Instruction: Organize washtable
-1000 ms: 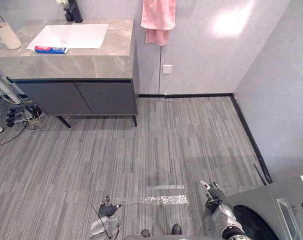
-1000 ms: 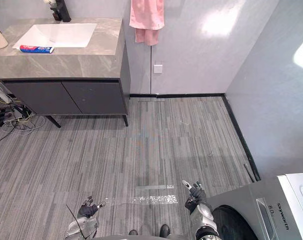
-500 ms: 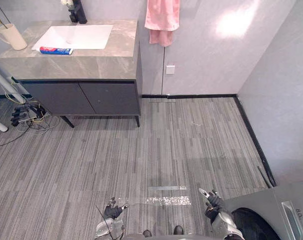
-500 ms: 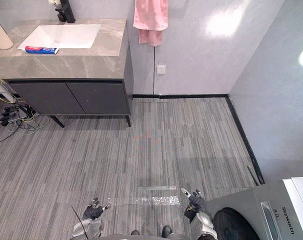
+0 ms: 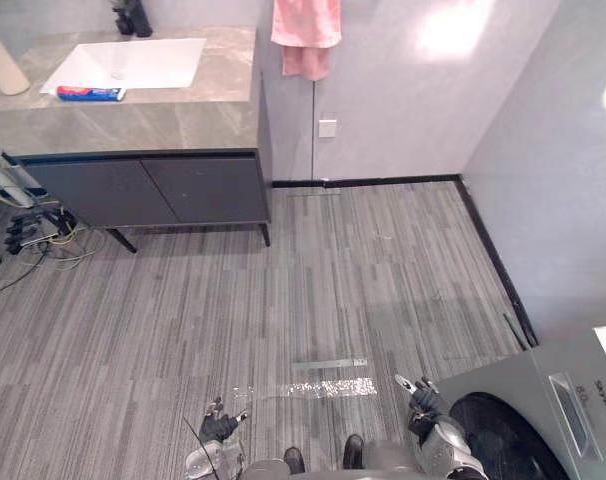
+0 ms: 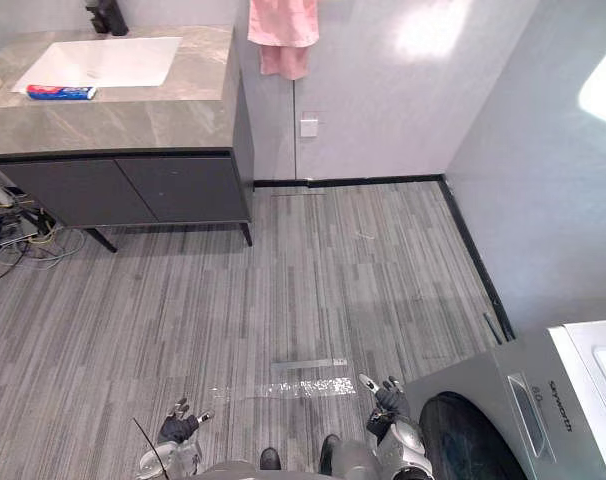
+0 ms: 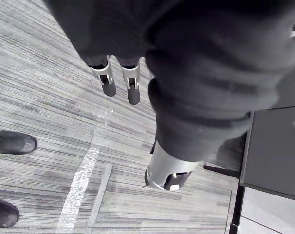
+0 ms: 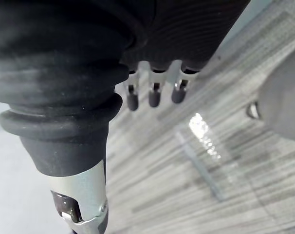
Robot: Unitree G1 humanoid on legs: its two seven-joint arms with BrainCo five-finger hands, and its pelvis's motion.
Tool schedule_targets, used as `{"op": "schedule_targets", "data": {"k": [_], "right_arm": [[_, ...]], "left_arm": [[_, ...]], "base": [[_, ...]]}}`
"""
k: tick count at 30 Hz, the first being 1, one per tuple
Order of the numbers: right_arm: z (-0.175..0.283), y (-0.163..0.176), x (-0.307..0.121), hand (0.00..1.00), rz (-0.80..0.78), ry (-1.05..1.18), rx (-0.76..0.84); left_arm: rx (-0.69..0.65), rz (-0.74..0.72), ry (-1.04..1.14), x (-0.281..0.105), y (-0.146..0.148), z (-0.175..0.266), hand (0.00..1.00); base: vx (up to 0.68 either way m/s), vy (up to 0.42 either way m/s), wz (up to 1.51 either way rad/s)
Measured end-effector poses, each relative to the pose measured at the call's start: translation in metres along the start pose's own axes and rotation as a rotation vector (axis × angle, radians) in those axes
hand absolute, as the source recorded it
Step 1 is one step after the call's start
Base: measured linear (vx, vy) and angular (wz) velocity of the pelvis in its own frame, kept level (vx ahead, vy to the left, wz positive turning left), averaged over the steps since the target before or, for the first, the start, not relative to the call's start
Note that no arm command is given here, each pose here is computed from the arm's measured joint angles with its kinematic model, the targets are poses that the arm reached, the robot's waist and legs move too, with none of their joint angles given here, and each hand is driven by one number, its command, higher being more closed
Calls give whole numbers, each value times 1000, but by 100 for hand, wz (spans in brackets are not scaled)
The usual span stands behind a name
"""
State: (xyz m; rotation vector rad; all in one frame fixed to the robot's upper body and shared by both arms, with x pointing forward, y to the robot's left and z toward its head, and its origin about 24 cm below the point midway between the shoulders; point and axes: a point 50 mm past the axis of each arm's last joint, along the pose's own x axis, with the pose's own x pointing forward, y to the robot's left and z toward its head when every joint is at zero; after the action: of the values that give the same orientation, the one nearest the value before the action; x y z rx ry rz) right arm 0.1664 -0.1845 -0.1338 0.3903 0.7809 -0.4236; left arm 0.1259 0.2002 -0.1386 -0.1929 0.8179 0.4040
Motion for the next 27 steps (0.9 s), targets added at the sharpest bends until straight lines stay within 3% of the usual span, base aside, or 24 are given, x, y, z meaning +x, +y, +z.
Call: {"op": "schedule_targets", "data": {"k": [11, 18, 27], "right_arm": [[10, -14, 1, 0, -37, -36, 5], [15, -1, 3, 0, 16, -50, -31], [35, 14, 8, 0, 69, -104, -107]], "left_arm": [[34, -36, -46, 8, -16, 18, 0], [-101, -1, 2, -1, -16, -1, 0], [-198, 64, -65, -8, 0, 3, 0]], "base": [[378, -236, 17], [642, -332, -60], [474, 131, -65]]}}
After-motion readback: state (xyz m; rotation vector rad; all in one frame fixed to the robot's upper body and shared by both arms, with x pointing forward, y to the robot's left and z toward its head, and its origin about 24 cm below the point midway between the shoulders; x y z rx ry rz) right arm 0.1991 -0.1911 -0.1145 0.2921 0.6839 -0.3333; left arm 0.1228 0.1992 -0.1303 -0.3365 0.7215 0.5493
